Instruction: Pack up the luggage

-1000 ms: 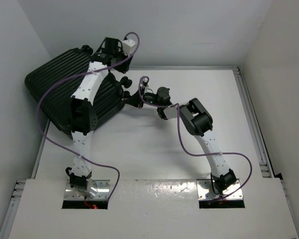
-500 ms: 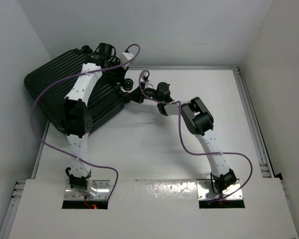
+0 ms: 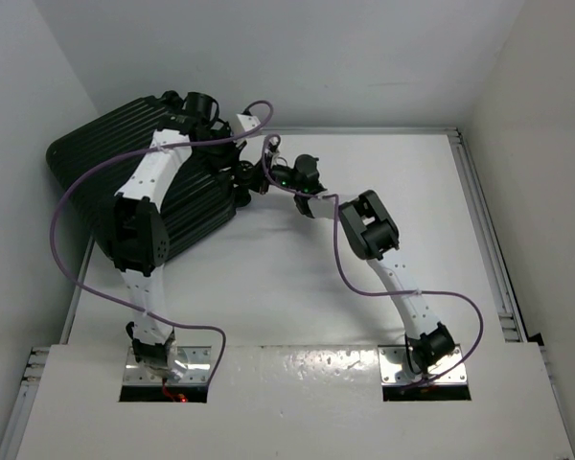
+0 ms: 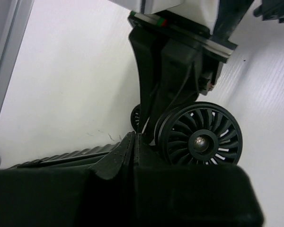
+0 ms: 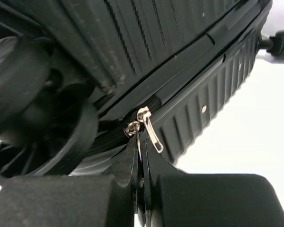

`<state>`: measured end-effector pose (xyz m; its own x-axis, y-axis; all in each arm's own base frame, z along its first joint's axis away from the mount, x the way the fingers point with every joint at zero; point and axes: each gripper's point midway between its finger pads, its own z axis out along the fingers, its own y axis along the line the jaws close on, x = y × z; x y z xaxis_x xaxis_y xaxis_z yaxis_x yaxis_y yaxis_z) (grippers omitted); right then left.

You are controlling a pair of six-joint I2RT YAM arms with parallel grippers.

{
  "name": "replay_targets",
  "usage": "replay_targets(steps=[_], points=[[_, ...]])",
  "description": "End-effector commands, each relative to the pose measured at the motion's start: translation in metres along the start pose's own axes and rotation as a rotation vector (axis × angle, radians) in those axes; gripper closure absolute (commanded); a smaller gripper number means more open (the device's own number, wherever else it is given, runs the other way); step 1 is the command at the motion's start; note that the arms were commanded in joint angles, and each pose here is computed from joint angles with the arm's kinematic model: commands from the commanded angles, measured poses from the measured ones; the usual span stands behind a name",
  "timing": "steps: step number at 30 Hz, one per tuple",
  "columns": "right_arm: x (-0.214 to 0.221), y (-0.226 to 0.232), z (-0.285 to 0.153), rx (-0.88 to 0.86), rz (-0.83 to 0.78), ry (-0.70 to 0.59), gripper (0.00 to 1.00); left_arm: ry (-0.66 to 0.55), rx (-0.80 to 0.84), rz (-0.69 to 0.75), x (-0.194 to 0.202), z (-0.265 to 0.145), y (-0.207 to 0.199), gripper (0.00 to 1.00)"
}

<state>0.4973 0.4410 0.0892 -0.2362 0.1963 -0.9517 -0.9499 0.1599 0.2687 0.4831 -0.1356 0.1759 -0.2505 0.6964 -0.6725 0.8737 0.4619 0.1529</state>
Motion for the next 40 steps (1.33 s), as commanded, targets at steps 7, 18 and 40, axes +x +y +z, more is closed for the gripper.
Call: replay_targets(steps=[7, 18, 40], points=[[-0.019, -0.103, -0.035, 0.348, -0.058, -0.161, 1.0, 0.273, 0.379, -0.247, 0.087, -0.02, -0.106, 0.92], [-0.127, -0.057, -0.081, 0.377, -0.234, -0.204, 0.51, -0.097, -0.069, -0.378, -0.009, -0.064, -0.002, 0.57], [-0.175, 0.048, -0.295, 0.916, 0.023, 0.245, 0.0, -0.294, -0.525, -0.605, -0.004, -0.154, 0.027, 0.0]])
